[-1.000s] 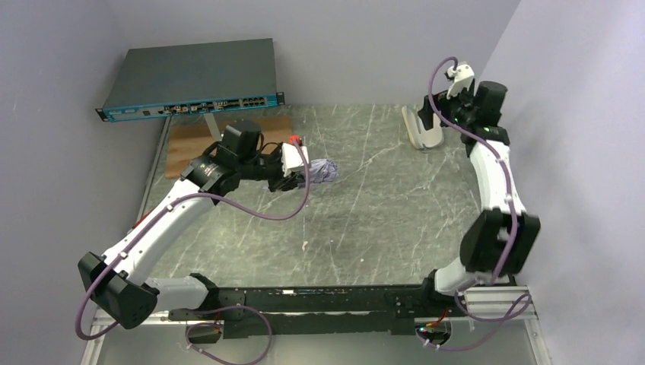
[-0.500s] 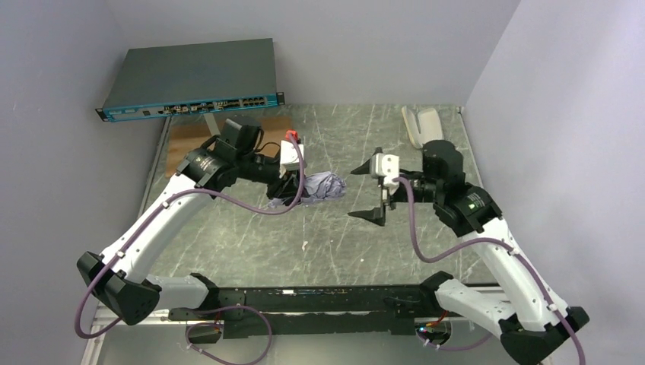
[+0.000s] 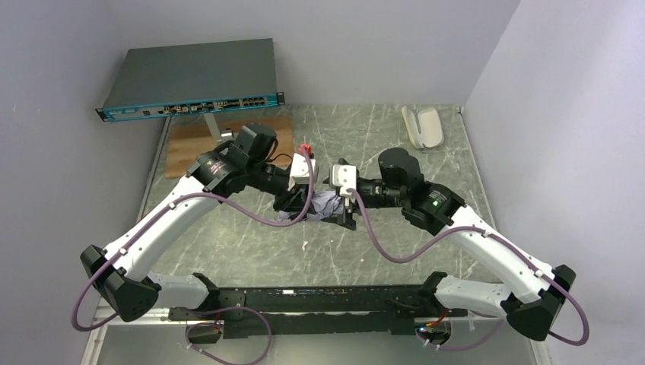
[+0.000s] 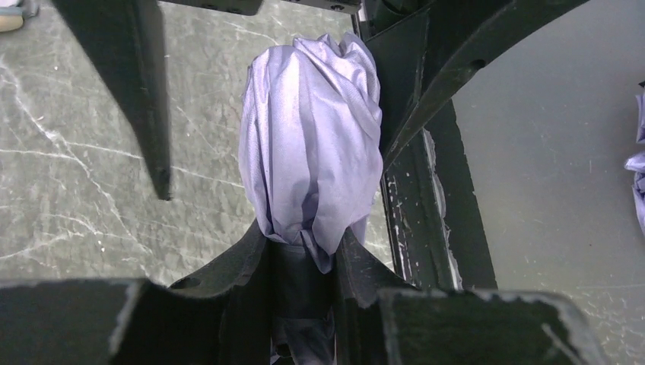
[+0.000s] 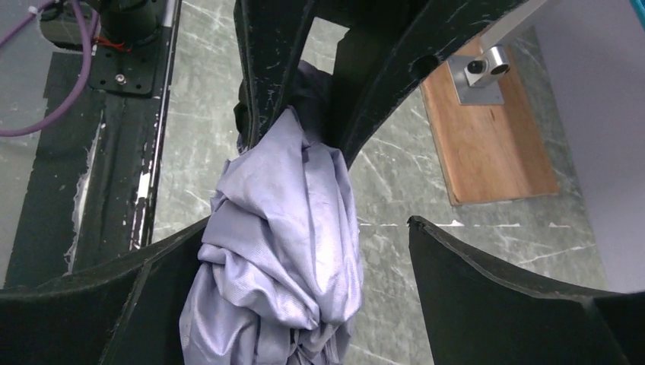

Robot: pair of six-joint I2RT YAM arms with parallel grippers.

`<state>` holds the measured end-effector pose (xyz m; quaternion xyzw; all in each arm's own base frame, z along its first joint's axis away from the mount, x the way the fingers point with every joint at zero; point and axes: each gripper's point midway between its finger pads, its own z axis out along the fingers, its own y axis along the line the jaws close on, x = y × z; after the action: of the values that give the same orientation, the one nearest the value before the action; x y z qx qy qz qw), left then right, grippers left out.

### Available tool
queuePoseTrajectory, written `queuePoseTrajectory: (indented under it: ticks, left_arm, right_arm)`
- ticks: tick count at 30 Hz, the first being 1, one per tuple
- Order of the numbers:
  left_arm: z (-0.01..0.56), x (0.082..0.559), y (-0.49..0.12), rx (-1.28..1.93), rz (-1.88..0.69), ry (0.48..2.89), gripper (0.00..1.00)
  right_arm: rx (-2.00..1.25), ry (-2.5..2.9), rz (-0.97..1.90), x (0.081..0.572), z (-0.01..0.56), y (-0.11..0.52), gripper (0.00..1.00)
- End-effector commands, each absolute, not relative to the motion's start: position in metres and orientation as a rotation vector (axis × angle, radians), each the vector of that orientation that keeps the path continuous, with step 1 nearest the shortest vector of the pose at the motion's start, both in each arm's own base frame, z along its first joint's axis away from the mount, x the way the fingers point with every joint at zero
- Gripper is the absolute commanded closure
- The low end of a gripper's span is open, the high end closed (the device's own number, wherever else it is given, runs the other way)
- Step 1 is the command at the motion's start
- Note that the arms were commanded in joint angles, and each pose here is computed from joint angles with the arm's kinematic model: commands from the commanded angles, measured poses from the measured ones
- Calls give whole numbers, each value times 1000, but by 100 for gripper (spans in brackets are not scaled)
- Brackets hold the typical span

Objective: Open the umbrella

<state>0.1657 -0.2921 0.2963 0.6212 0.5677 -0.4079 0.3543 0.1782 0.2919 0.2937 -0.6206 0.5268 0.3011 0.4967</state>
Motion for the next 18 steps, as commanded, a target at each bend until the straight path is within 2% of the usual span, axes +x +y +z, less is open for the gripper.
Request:
queuePoseTrajectory:
  ticks: [1,2,3,4,5,6,7,8,10,13,18]
  left_arm:
    - [324,156,-299,1632,-1108,1334,100]
    - [326,158,-300,1624,-1107,1343,100]
    - [327,161,-300,1612,-1104,1359,96]
    - [331,164,-299,1597,-1101,1367,87]
    - [334,168,-296,1579,-1095,1376,72]
    - [338,175,-291,1550,-1074,1395,51]
    - [344,184,-283,1506,-1043,1421,37]
    - [352,190,-269,1457,-1003,1435,29]
    - [355,198,-240,1394,-924,1463,20]
    - [337,194,-209,1383,-771,1490,15]
    - [312,167,-198,1455,-711,1358,28]
  right_arm:
    - [-1434,1246,680,190,308,298,22]
    - [-1436,1244,683,189,308,298,45]
    - [-1440,1242,684,188,307,297,67]
    - [-1447,1242,686,186,306,296,86]
    - [-1437,1260,684,187,305,294,100]
    - [-1407,1298,682,189,305,292,100]
    - [-1372,1337,674,193,306,287,100]
    - [-1334,1374,675,199,309,277,100]
    - [-1261,1408,729,200,315,261,100]
    - [-1181,1410,849,191,329,250,100]
    - [-1240,1386,1048,158,334,256,100]
